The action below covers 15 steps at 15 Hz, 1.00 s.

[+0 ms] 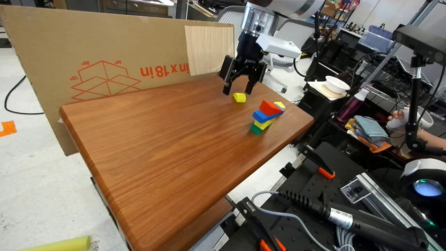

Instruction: Pick the semi circle shaped block and put it on top of the cube

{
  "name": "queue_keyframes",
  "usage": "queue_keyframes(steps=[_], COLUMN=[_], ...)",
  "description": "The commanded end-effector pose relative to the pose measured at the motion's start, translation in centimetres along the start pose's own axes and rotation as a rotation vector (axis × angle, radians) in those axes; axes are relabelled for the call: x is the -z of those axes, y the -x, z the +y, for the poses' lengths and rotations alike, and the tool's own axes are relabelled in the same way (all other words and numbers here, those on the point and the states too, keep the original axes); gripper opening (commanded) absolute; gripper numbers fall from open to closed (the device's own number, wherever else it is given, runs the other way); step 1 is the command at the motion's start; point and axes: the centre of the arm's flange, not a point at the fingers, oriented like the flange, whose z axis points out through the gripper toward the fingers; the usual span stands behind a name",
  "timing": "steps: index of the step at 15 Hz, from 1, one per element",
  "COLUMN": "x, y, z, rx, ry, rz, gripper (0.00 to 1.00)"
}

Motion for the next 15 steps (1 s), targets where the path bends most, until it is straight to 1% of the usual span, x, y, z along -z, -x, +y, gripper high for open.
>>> queue_keyframes(steps=[1, 2, 3, 4, 5, 8, 12, 13, 15], x=[-1.1, -1.4, -1.7, -2.0, -2.2, -2.2, -1.3, -1.0, -0.2], y=[-1.7, -1.8, -1.9, -2.0, -2.2, -2.2, -1.0, -0.6, 0.3], z=[1.1, 1.1, 1.2, 1.2, 1.2, 1.5, 1.0, 1.0, 1.2], rx=[-0.036, -0.041, -0.046, -0.051, -0.055, -0.064, -0.047, -0.043, -0.041], ry=[0.018, 0.019, 0.019, 0.022, 0.023, 0.027, 0.019, 0.016, 0.005], rz=[0.027, 0.025, 0.024, 0.021, 0.020, 0.019, 0.023, 0.022, 0.015], gripper=[1.00, 0.98, 0.74, 0.73, 0.69, 0.44, 0.17, 0.15, 0.13])
